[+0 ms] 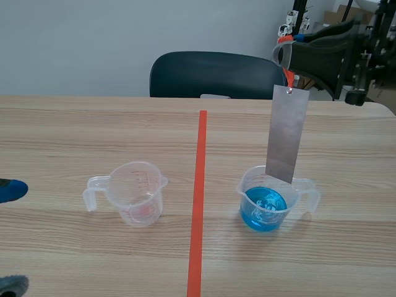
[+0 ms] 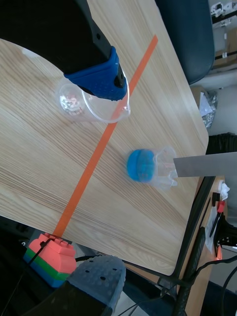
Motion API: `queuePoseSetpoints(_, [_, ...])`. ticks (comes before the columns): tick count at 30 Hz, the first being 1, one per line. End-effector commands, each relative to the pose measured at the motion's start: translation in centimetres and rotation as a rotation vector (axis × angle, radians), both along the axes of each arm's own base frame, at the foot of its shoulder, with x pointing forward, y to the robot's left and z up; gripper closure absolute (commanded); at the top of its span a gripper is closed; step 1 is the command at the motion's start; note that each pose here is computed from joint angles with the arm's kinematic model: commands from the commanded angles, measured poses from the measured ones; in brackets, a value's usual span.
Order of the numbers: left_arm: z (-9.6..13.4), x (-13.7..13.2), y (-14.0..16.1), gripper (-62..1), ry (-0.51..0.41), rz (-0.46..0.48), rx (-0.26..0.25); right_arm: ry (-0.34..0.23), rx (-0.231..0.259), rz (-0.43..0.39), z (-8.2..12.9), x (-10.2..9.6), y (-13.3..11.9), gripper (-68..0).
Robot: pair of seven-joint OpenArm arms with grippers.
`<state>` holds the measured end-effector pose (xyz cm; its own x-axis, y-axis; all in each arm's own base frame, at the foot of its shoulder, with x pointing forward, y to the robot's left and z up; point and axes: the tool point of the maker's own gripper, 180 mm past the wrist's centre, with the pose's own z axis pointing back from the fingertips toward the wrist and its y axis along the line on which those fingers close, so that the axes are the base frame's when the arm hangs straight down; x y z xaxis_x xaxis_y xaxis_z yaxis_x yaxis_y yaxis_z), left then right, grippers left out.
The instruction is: Do the redox reaction experiment. lower the plate into the blue solution
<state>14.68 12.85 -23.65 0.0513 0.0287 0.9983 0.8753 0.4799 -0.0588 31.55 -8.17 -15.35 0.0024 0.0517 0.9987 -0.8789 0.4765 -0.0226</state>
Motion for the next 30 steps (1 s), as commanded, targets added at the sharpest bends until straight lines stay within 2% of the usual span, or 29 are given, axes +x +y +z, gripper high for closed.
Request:
queuePoseSetpoints(1, [0.9, 0.4, -0.2, -62.3, -0.026, 0.001, -0.024, -0.038, 0.029, 0.003, 1.6, 0.2, 0.0, 0.3])
queuePoseSetpoints(15, [0.8, 0.4, -0.2, -62.3, -0.026, 0.002, -0.019, -0.009, 0.047, 0.014, 0.2, -0.5, 0.8, 0.3])
queuePoseSetpoints(19, [0.8, 0.4, -0.2, -62.3, -0.026, 0.002, -0.018, -0.011, 0.031, 0.021, -0.3, -0.6, 1.1, 0.3])
queuePoseSetpoints(30, [0.8, 0.4, -0.2, -62.3, -0.026, 0.002, -0.019, 0.009, 0.039, 0.024, -1.7, -1.1, 1.7, 0.3])
